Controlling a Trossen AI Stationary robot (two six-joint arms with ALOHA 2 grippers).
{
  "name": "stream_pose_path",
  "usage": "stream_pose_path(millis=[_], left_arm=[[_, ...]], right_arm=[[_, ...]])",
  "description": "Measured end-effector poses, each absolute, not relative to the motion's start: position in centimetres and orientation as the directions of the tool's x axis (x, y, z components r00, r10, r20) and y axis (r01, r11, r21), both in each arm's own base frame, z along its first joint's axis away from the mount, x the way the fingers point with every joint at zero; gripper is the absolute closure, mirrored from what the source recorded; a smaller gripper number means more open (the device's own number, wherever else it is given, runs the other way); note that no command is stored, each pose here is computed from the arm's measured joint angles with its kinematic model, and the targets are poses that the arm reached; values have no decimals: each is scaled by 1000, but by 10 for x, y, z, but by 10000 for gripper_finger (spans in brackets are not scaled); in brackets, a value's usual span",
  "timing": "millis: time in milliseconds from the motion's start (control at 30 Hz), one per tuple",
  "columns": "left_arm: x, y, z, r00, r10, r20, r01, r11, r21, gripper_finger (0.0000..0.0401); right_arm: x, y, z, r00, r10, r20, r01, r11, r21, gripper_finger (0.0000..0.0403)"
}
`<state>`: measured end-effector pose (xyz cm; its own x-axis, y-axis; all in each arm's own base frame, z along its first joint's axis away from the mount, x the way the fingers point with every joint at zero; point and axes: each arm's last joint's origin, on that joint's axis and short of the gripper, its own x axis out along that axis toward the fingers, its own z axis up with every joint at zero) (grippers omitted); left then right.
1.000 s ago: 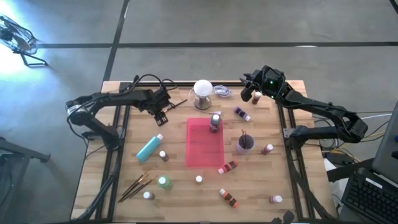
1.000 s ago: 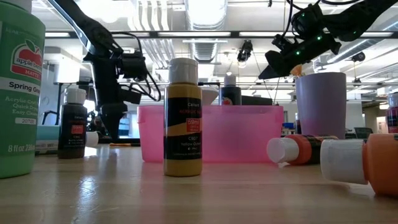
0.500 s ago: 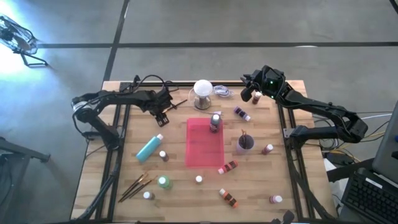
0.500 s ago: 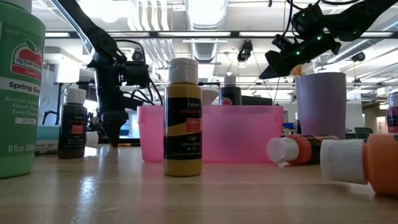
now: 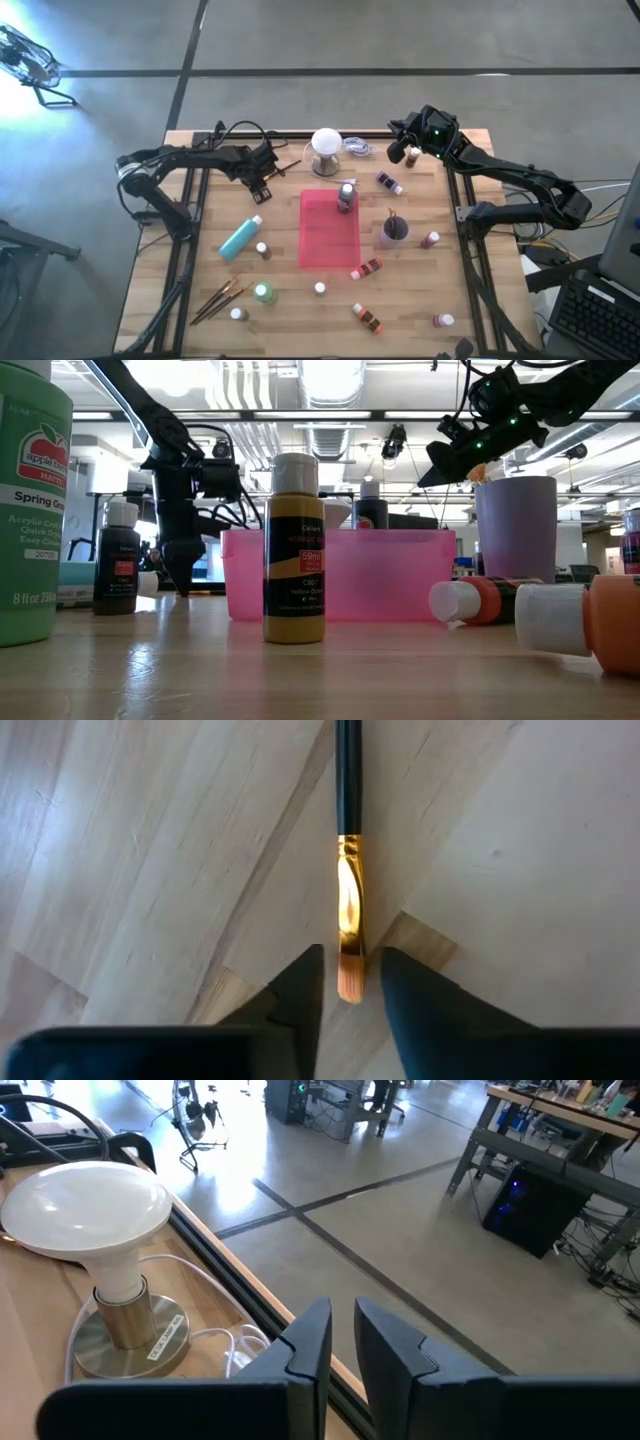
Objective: Pick & Place Paint Supplies
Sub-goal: Put the orange paintbrush into the purple cup
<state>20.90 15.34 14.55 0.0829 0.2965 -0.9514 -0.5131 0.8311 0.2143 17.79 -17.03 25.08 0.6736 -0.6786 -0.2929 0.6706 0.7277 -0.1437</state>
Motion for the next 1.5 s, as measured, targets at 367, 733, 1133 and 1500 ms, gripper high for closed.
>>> stream_pose_path(millis=[367, 733, 1133, 1500], left_arm=[[207, 154, 145, 58, 309, -949, -507, 828, 238, 391], [193, 144, 169, 57, 304, -951, -543, 809, 225, 398], [186, 130, 226, 369, 231, -900, -671, 736, -87, 397], [185, 120, 275, 637, 101, -764, -646, 611, -458, 398]], right_arm=[[178, -170, 251, 674, -678, -293, 671, 728, -144, 331], [178, -170, 251, 674, -678, -293, 670, 728, -143, 308], [178, -170, 251, 676, -677, -291, 666, 730, -151, 295], [212, -134, 277, 951, -266, -158, 172, 878, -446, 323]])
